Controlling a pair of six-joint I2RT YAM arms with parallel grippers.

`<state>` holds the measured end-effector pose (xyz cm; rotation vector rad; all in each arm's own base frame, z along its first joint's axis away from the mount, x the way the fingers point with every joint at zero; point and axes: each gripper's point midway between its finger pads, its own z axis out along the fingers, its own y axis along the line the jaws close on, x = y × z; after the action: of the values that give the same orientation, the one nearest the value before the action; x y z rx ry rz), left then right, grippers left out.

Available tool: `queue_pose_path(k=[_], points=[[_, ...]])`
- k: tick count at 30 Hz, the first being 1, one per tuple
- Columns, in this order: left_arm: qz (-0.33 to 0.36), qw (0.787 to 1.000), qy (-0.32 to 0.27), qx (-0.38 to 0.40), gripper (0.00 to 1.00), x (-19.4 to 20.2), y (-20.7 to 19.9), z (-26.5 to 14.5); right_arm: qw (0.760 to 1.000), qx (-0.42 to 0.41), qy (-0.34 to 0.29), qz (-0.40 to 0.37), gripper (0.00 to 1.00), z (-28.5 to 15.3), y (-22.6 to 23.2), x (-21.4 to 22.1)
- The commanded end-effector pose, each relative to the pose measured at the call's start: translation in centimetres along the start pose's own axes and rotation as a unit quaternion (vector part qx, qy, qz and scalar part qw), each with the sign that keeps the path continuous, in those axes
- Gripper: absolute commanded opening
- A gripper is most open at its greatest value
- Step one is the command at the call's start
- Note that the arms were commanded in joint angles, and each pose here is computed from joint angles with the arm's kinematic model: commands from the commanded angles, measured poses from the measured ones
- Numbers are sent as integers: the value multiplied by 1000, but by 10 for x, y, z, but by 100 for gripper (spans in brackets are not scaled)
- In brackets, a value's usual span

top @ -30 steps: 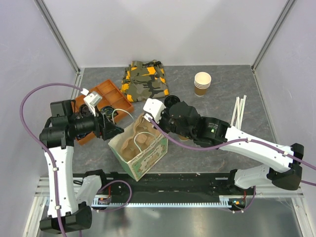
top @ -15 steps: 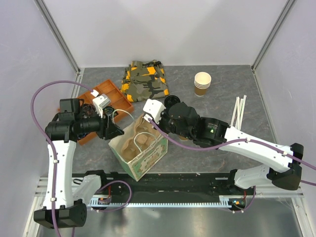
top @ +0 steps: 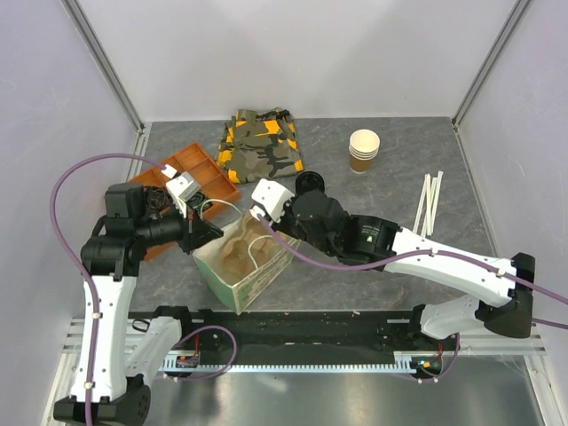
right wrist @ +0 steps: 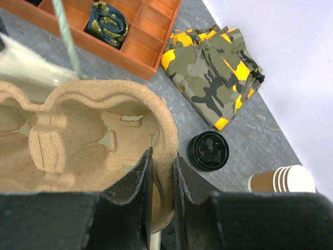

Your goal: Pack the takeout coffee

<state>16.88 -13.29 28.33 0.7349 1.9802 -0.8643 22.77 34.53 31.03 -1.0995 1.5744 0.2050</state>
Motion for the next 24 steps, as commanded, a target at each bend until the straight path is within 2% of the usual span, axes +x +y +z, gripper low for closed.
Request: queue_pose_path(k=[1,9,18,24], points=[[-13,998,-45,-40,2,-14,2,-5,1000,24,8,-8,0,-5,-2,-7],[-29,995,-71,-69,2,-7,5,-6,1000,4,24,8,0,3,27,5],[-49,991,-84,-96,2,-7,11,-8,993,87,45,61,0,29,24,23],[-46,990,-92,-92,2,-9,9,-8,995,55,62,57,0,24,39,25]])
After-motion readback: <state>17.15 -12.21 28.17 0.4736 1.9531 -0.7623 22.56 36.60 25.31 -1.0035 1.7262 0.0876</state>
